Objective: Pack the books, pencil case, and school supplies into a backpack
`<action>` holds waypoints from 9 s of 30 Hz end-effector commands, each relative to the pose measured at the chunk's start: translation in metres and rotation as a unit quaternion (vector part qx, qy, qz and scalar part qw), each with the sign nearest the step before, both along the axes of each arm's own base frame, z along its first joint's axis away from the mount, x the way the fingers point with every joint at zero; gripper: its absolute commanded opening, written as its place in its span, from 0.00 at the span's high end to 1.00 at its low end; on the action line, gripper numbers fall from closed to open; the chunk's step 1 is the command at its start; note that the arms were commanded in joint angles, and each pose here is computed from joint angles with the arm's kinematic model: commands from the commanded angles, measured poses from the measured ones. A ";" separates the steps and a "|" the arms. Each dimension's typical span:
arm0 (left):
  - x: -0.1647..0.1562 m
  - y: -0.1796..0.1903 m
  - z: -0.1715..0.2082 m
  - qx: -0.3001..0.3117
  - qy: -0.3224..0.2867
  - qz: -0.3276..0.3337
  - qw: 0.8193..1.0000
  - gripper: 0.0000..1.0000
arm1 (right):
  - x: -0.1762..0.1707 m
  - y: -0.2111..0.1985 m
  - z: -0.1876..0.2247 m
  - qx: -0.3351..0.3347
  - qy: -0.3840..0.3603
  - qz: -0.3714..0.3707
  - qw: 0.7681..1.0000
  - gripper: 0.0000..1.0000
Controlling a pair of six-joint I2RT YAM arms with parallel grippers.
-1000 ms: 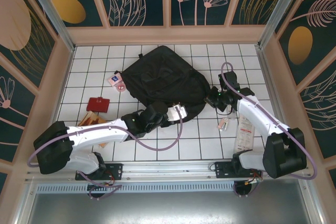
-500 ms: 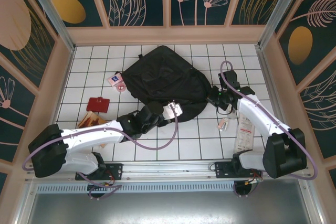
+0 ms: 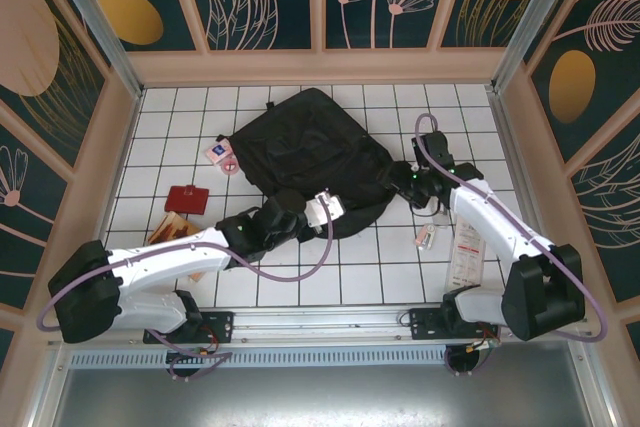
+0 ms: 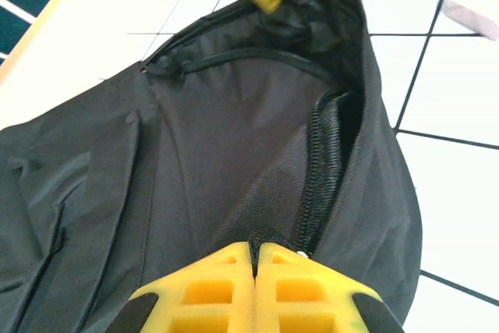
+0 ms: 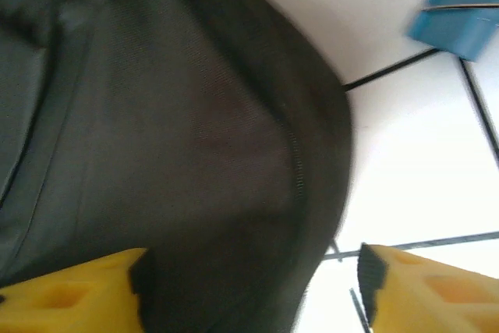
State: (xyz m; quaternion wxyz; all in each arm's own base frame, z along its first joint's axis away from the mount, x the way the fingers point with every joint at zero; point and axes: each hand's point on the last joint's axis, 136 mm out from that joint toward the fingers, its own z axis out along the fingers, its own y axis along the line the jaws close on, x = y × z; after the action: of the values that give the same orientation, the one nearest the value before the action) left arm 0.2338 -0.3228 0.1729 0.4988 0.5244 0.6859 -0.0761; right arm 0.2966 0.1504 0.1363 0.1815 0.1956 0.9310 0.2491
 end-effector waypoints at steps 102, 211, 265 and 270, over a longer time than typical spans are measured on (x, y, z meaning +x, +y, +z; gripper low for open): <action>0.034 0.091 0.015 -0.041 -0.030 0.228 0.972 1.00 | -0.063 0.031 -0.024 0.024 0.050 -0.040 0.998 1.00; 0.052 0.044 0.100 -0.256 0.130 0.269 0.919 0.19 | 0.077 0.046 0.041 -0.002 0.001 0.067 0.998 1.00; 0.052 -0.074 0.067 -0.159 0.211 0.142 0.954 1.00 | 0.085 0.039 0.144 0.273 -0.029 -0.076 0.959 0.77; 0.056 -0.064 0.085 -0.179 0.204 0.146 0.951 1.00 | 0.081 0.043 0.179 0.227 -0.114 0.005 0.967 0.27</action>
State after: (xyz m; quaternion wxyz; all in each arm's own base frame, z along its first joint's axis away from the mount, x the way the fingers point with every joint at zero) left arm 0.2937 -0.3886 0.2243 0.4163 0.2976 0.8366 -0.1955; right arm 0.3846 0.1910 0.2614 0.1541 0.2970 0.8207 0.4631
